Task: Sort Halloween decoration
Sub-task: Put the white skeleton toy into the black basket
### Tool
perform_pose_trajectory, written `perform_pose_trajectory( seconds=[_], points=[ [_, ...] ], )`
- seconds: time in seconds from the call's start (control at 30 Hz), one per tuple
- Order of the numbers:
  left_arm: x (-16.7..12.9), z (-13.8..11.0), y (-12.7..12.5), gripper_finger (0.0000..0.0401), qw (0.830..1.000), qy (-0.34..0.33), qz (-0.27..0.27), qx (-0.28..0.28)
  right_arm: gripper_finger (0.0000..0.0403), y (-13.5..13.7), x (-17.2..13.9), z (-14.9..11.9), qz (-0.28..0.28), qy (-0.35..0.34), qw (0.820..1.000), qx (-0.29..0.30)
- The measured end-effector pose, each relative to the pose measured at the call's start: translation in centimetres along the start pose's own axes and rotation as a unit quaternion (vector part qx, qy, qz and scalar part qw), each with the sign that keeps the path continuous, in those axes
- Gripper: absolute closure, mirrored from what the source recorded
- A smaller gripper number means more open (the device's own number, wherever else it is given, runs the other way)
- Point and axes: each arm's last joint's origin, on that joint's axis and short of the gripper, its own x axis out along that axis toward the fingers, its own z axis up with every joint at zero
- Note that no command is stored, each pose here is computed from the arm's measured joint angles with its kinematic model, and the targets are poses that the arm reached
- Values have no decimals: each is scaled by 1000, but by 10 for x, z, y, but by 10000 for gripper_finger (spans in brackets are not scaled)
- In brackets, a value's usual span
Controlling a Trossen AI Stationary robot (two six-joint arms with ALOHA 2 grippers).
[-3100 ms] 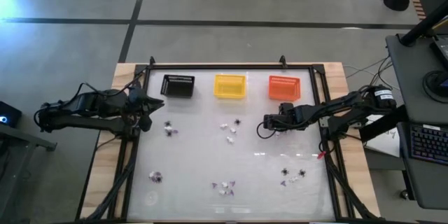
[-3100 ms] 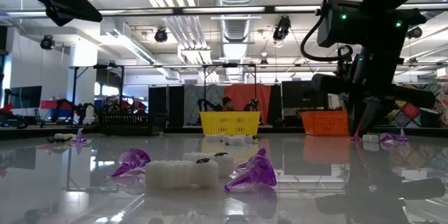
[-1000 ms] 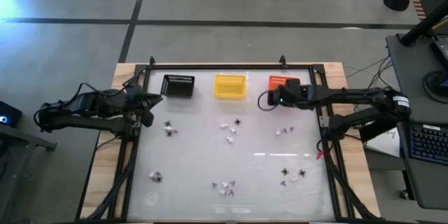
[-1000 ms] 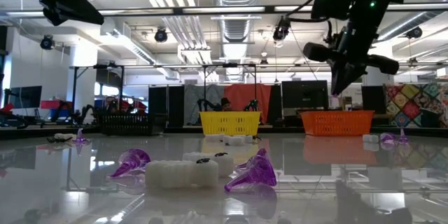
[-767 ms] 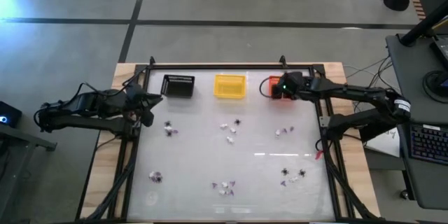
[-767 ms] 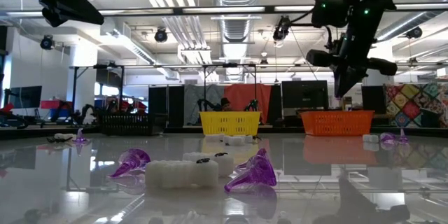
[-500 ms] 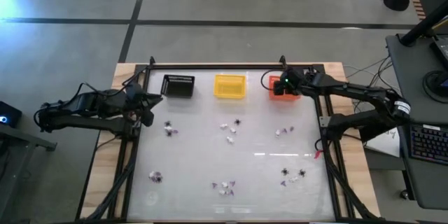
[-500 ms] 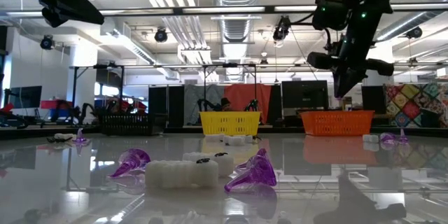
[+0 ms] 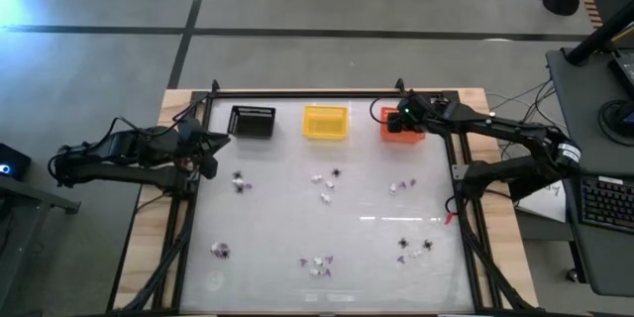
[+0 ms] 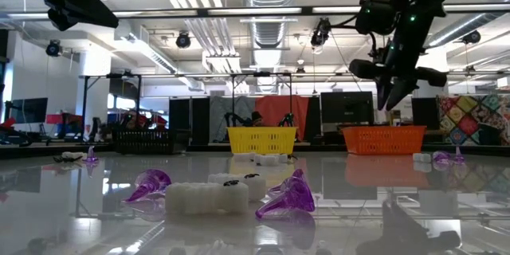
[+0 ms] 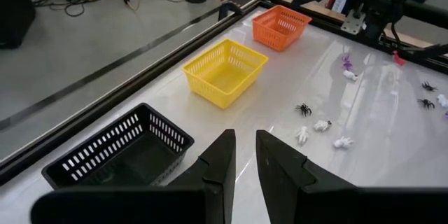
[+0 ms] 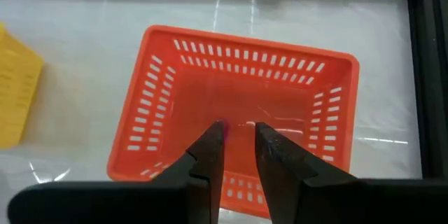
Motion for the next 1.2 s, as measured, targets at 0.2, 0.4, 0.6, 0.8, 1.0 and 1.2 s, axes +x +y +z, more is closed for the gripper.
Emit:
perform_pose_trajectory(
  seconds=[0.2, 0.4, 0.6, 0.8, 1.0, 1.2],
  points=[
    [1, 0, -2, 351, 1000, 9, -16, 9, 321, 3, 0, 3, 15, -14, 1000, 6],
    [8, -3, -7, 320, 998, 42, -46, 11, 316, 3, 0, 3, 17, -16, 1000, 6],
    [21, -9, -12, 320, 994, 100, -35, 29, 316, 3, 0, 3, 17, -16, 1000, 5],
    [35, -12, -18, 330, 989, 144, -11, 15, 315, 5, 0, 4, 28, -15, 999, 2],
    [49, -18, -23, 340, 981, 191, 10, 32, 321, 6, 0, 3, 46, -3, 998, -38],
    [61, -28, -27, 345, 965, 257, 32, 40, 318, 7, 0, 3, 55, 5, 997, -50]
  ],
)
